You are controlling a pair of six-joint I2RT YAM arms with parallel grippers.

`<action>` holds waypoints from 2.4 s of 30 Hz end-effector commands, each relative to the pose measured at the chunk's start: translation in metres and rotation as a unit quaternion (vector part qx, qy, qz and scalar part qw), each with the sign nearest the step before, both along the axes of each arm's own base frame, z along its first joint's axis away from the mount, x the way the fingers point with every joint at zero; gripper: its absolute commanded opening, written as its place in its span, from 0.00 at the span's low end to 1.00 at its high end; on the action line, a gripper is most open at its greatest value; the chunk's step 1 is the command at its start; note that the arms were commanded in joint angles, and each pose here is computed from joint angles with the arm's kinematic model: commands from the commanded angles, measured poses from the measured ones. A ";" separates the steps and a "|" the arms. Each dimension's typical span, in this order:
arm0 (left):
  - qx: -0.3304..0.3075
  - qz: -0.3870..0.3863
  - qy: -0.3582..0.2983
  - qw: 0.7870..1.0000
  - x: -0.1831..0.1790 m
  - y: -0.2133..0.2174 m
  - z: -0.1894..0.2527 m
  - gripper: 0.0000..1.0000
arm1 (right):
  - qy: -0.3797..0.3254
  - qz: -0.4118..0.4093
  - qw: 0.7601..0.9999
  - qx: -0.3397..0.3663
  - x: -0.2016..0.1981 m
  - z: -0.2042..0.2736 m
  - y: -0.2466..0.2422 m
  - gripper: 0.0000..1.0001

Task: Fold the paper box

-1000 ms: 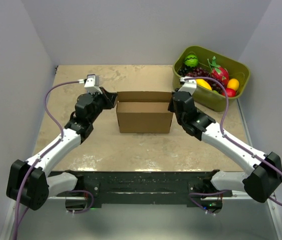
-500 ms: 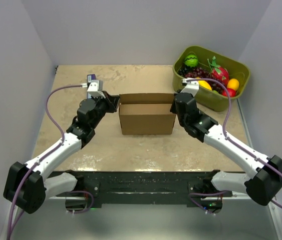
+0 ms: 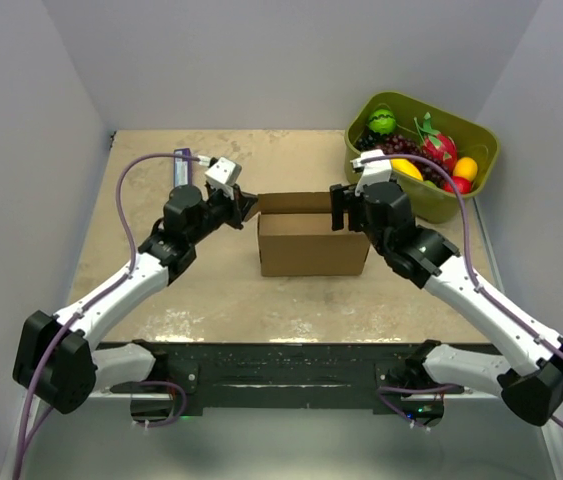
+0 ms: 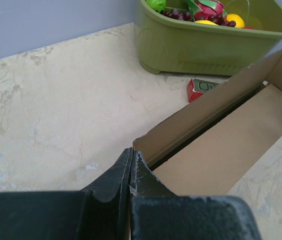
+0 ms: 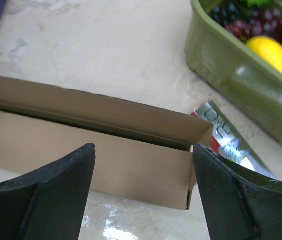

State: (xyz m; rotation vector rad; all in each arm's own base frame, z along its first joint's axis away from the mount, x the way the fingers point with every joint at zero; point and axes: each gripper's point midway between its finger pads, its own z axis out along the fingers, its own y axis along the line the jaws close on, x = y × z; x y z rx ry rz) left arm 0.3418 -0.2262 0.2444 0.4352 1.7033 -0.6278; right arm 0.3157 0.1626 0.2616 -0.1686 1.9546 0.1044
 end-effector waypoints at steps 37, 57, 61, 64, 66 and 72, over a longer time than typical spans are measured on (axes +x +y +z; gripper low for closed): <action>0.154 -0.107 0.018 0.982 0.011 -0.021 -0.022 0.00 | -0.033 0.288 0.950 0.117 -0.050 -0.013 0.077 0.59; 0.170 -0.097 -0.045 0.980 0.021 0.005 0.013 0.00 | 0.027 0.408 0.903 0.132 -0.107 -0.086 0.203 0.60; 0.171 -0.095 -0.060 0.979 0.020 0.011 0.020 0.00 | 0.028 0.436 0.891 0.127 -0.114 -0.095 0.243 0.64; 0.169 -0.101 -0.070 0.978 0.017 0.014 0.026 0.00 | 0.018 0.454 0.882 0.125 -0.115 -0.092 0.269 0.66; 0.171 -0.103 -0.076 0.977 0.015 0.016 0.029 0.00 | 0.021 0.462 0.879 0.121 -0.116 -0.097 0.279 0.66; 0.170 -0.100 -0.085 0.977 0.009 0.024 0.023 0.00 | 0.013 0.478 0.871 0.115 -0.116 -0.081 0.292 0.68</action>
